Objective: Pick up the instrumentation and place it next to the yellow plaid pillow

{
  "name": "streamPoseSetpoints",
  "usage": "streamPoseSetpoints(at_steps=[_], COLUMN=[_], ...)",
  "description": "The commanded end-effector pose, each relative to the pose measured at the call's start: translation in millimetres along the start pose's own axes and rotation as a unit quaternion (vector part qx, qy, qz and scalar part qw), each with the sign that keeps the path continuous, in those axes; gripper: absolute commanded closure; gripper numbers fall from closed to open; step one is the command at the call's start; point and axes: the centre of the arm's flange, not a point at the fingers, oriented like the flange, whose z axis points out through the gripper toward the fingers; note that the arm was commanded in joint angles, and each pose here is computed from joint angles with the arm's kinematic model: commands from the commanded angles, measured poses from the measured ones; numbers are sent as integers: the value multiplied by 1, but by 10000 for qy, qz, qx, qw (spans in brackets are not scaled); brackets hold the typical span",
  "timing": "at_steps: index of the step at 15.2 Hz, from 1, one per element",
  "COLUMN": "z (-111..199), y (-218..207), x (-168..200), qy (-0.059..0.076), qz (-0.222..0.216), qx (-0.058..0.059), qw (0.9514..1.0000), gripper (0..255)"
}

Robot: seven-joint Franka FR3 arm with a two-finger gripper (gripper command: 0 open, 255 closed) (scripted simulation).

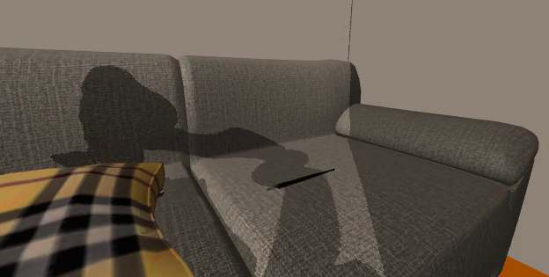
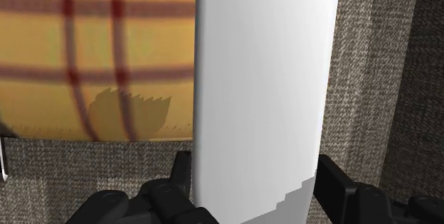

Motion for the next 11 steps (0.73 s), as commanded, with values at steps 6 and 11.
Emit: streamPoseSetpoints(at_steps=[6, 11], z=[-3, 24], y=[-89, -89], x=[3, 3], qy=[2, 2], qz=[11, 11], qx=[0, 0], qw=[10000, 10000], gripper=[255, 255])
